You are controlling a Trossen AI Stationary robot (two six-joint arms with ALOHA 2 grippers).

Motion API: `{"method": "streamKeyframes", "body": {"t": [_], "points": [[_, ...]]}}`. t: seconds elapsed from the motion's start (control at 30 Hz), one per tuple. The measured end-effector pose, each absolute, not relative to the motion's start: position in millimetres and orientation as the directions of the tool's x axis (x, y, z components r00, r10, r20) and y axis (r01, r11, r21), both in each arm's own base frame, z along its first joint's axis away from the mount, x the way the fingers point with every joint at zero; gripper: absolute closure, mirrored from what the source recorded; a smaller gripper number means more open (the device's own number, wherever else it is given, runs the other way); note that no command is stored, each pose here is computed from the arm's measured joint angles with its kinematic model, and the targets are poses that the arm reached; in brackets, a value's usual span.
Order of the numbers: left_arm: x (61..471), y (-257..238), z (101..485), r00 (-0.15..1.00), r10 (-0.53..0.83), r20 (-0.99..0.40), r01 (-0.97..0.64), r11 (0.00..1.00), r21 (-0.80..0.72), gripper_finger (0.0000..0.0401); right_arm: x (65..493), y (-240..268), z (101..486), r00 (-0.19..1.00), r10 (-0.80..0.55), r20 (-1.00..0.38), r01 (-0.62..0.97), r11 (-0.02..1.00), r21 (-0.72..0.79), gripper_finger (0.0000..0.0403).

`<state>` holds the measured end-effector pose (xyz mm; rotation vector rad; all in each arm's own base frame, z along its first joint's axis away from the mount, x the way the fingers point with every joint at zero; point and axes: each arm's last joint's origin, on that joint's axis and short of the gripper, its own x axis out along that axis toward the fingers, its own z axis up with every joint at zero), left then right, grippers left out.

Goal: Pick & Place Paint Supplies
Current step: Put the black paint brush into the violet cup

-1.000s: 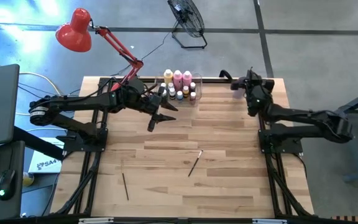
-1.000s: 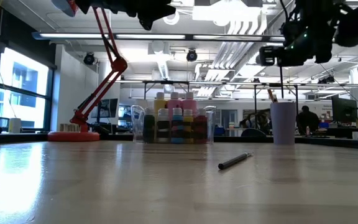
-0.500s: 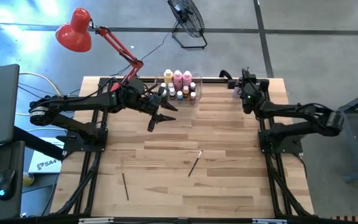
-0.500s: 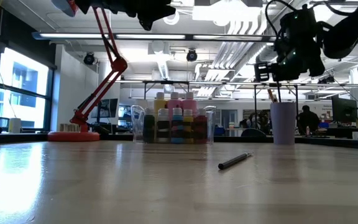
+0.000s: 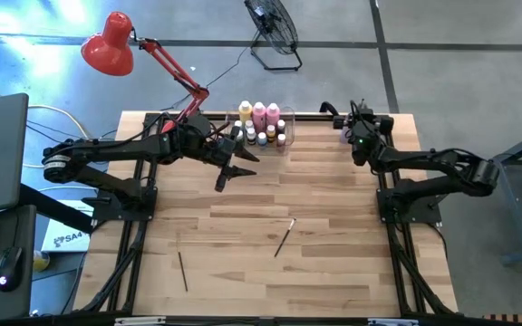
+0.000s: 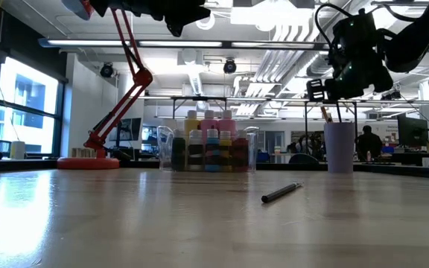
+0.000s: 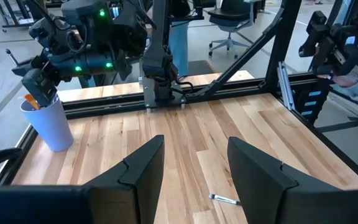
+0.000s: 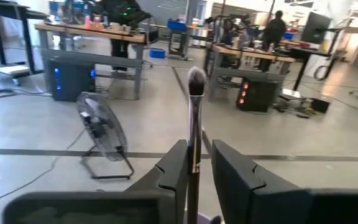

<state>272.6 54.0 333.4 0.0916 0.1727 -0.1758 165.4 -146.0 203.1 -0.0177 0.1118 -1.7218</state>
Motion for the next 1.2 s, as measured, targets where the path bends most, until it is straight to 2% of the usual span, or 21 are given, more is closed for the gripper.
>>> {"method": "streamKeyframes", "body": {"t": [0.53, 0.67, 0.83, 1.0, 1.2], "points": [[273, 54, 333, 0.97, -0.166, -0.179, 0.182, 0.981, 0.074, 0.0226, 171, -139, 208, -0.129, -0.991, -0.028, 0.981, -0.123, -0.152, 0.0241], [273, 54, 333, 0.97, -0.166, -0.179, 0.181, 0.981, 0.074, 0.0226, 178, -129, 222, -0.127, -0.991, 0.032, 0.974, -0.131, -0.182, 0.0237], [273, 55, 333, 0.974, -0.134, -0.181, 0.152, 0.985, 0.085, 0.0226, 189, -105, 256, -0.115, -0.988, 0.104, 0.964, -0.136, -0.23, 0.0249], [273, 56, 333, 0.979, -0.091, -0.184, 0.114, 0.987, 0.115, 0.0226, 200, -69, 276, 0.056, -0.988, 0.144, 0.979, 0.026, -0.2, 0.0264], [273, 57, 333, 0.98, -0.071, -0.185, 0.095, 0.988, 0.12, 0.0226, 215, -27, 278, 0.408, -0.886, 0.221, 0.906, 0.364, -0.216, 0.0284]]}}
